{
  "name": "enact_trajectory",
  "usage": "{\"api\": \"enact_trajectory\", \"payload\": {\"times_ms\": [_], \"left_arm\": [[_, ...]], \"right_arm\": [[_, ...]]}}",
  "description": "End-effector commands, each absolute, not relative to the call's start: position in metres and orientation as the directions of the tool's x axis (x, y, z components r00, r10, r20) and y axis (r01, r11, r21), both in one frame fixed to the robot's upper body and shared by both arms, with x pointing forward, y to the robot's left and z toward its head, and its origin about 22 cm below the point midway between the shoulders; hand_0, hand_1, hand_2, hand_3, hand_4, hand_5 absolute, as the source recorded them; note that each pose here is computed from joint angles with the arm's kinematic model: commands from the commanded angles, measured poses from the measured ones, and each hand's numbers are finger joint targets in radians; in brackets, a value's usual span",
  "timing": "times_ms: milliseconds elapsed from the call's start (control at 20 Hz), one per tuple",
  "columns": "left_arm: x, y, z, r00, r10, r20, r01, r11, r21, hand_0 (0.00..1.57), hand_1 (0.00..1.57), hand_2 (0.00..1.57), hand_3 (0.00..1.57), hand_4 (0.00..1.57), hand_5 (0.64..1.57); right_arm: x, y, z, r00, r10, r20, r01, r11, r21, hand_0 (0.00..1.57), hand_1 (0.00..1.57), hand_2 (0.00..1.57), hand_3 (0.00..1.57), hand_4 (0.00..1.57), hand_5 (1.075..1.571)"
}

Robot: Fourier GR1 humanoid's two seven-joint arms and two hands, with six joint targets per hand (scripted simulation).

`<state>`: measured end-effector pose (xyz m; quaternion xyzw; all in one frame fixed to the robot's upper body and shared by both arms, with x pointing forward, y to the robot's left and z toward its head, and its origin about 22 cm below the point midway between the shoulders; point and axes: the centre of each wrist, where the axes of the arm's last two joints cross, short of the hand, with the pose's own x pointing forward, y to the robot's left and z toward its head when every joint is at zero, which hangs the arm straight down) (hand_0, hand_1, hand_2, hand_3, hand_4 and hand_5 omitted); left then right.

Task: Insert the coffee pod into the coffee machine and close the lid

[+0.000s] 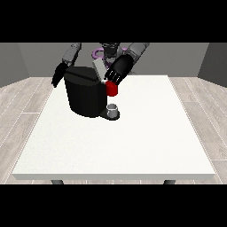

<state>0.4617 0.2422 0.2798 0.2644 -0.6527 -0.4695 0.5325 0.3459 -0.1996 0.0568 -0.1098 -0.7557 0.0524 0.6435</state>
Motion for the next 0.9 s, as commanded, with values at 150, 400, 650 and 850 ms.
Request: {"api": "enact_trajectory", "payload": {"times_ms": [150, 400, 650, 850], "left_arm": [[0.463, 0.232, 0.275, -0.302, -0.830, 0.468, 0.146, 0.445, 0.883, 1.21, 1.21, 1.24, 1.21, 0.36, 1.571], [0.460, 0.239, 0.289, -0.362, -0.829, 0.426, 0.098, 0.421, 0.902, 1.19, 1.19, 1.21, 1.17, 0.36, 1.571], [0.462, 0.233, 0.257, -0.330, -0.880, 0.340, 0.071, 0.336, 0.939, 1.21, 1.21, 1.23, 1.13, 0.00, 1.571], [0.460, 0.258, 0.272, -0.317, -0.907, 0.278, 0.018, 0.288, 0.958, 1.17, 1.17, 1.19, 1.07, 0.00, 1.571]], "right_arm": [[0.348, -0.218, 0.052, -0.114, 0.211, 0.971, 0.086, 0.976, -0.202, 0.00, 0.00, 0.00, 0.00, 0.00, 1.571], [0.357, -0.217, 0.065, -0.141, 0.229, 0.963, 0.138, 0.968, -0.210, 0.00, 0.00, 0.00, 0.00, 0.00, 1.571], [0.349, -0.213, 0.057, -0.139, 0.216, 0.967, 0.122, 0.972, -0.199, 0.00, 0.00, 0.00, 0.00, 0.00, 1.571], [0.355, -0.216, 0.083, -0.175, 0.234, 0.956, 0.095, 0.971, -0.221, 0.00, 0.00, 0.00, 0.00, 0.00, 1.571]]}}
